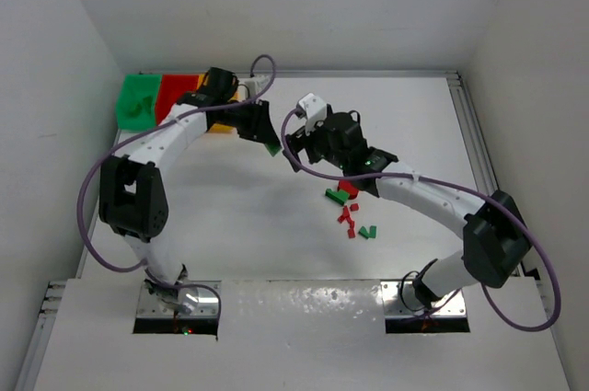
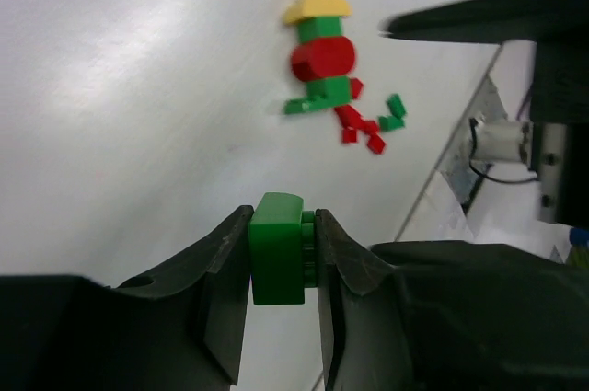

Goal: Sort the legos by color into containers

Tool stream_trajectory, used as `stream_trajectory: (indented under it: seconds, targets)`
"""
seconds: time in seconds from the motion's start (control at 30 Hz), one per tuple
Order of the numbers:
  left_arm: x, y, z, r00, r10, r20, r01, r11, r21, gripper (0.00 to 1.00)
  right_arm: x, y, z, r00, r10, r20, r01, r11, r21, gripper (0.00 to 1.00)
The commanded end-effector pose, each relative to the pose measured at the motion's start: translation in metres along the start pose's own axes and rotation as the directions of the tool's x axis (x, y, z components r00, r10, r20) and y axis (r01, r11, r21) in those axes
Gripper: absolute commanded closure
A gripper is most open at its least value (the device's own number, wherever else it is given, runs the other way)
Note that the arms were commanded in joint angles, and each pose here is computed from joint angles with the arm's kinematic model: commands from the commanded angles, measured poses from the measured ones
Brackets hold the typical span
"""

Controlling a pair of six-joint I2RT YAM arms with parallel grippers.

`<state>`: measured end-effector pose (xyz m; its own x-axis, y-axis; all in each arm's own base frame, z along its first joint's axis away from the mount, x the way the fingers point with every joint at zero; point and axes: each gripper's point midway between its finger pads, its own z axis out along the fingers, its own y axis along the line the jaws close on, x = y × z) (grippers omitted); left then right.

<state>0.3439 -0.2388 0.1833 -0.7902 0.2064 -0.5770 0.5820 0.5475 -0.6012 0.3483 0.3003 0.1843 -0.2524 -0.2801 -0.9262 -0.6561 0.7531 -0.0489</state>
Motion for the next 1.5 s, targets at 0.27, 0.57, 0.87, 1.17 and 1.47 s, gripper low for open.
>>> stream_trajectory:
  seconds: [0.27, 0.57, 0.87, 1.17, 1.47]
  targets:
    - [-0.092, 0.191, -0.189, 0.926, 0.034, 0.375, 0.180, 0.835, -0.520, 1.00, -0.013, -0.017, -0.027, 0.999, 0.012, 0.044, -0.016, 0.996, 0.088, 0.01]
    - [-0.084, 0.304, -0.333, 0.856, 0.217, 0.470, 0.355, 0.415, -0.838, 1.00, 0.018, -0.017, -0.026, 0.999, 0.019, -0.042, -0.015, 0.996, 0.090, 0.01]
    - [-0.092, 0.388, -0.345, 0.865, 0.255, 0.432, 0.351, 0.308, -0.884, 1.00, 0.026, -0.011, -0.019, 0.991, 0.016, -0.136, -0.009, 0.998, 0.054, 0.01]
    - [-0.091, 0.433, -0.331, 0.877, 0.269, 0.399, 0.317, 0.301, -0.899, 0.92, 0.024, -0.015, -0.019, 0.985, 0.050, -0.164, -0.035, 0.995, 0.092, 0.02]
    - [-0.102, 0.423, -0.334, 0.866, 0.311, 0.391, 0.291, 0.323, -0.901, 0.49, 0.020, -0.016, -0.024, 0.985, 0.047, -0.166, -0.032, 0.995, 0.096, 0.02]
